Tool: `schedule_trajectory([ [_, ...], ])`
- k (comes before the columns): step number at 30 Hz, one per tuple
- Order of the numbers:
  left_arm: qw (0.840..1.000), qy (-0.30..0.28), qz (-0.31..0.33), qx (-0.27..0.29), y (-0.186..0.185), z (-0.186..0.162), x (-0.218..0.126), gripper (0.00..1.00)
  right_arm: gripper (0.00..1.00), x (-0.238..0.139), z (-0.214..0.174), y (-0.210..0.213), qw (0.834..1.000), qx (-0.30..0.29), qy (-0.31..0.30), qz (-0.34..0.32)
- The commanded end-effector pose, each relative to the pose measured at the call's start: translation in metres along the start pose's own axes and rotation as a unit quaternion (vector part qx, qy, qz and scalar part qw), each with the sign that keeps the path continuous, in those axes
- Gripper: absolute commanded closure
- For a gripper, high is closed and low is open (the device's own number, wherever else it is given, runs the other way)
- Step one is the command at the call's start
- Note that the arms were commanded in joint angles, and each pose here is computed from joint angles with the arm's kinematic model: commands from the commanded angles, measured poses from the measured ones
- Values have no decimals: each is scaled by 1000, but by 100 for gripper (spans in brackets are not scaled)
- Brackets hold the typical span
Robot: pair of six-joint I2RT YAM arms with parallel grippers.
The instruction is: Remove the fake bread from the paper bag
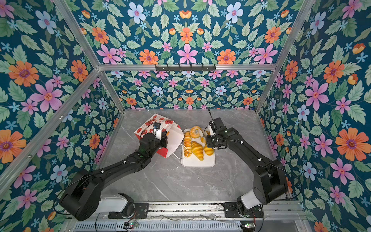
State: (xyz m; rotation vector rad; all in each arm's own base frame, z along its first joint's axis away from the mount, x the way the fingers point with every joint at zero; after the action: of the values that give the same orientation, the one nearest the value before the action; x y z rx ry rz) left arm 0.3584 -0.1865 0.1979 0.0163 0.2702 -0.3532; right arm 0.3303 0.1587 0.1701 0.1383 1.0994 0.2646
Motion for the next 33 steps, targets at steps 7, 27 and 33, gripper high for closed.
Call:
schedule_trajectory([
  [7,1000,-13,2,-10,1,4,-2,100,66,0,11,1,1000,13,-20,2],
  [27,1000,-15,5,-12,3,5,-2,100,69,23,23,73,989,-21,-4,149],
  [33,1000,-14,10,-10,4,5,-4,100,71,49,10,56,994,-10,26,106],
])
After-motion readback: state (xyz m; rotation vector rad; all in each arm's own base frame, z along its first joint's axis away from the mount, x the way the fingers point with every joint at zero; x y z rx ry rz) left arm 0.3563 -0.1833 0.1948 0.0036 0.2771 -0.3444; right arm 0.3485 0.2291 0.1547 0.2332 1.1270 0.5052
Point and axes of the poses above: each gripper's point midway between its finger pads, its own x axis out along the fingers, its own y axis along the line the jaws close on, z = x × y, the point moved 2 cm from there along -x, back along the fingers, and after that the axes turned 3 degrees about x, right-handed, at the moved point
